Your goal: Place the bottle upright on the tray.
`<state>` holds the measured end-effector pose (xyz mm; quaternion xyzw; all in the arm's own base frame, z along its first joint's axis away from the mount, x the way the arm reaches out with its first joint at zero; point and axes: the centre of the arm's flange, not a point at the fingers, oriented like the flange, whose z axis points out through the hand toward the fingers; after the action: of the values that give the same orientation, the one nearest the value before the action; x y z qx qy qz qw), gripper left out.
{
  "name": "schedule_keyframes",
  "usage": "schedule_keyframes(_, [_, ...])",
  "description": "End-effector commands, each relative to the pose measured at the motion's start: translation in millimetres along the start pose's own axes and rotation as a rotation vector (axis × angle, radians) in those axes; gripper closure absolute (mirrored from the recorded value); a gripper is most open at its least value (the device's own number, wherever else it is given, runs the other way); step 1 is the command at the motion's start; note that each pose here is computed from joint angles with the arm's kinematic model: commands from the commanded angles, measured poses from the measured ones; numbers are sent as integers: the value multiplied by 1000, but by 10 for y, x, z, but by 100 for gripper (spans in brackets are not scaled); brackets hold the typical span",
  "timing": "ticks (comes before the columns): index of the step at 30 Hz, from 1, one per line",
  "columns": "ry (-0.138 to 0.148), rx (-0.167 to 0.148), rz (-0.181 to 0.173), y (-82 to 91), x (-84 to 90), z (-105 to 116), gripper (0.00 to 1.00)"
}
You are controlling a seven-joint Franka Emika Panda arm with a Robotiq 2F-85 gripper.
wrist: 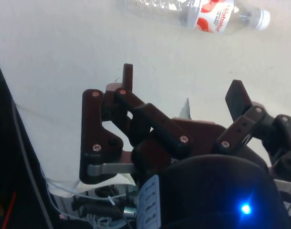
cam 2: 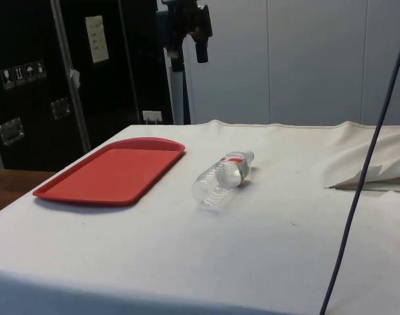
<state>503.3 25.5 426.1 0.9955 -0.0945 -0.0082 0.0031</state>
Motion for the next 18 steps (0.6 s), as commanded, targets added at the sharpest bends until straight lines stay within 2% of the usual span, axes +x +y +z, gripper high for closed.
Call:
schedule_keyframes(1, [17,-4,9,-7,-17,-1,0])
schedule_keyframes(2, [0,0,0,0,0,0,0])
schedule_keyframes(3, [17,-4,9,-7,-17,-1,0])
schedule_keyframes(4, [21,-4,17,-16,-25,17,0])
schedule_keyframes(11, [48,-9,44,-54,-45,80,0])
schedule_keyframes(12, [30,-5,37,-46,-26,87,0])
schedule_keyframes(13, [50,-10,47,-57,-49,93,0])
schedule_keyframes(18, [66,-9,62,-88,-70,137,0])
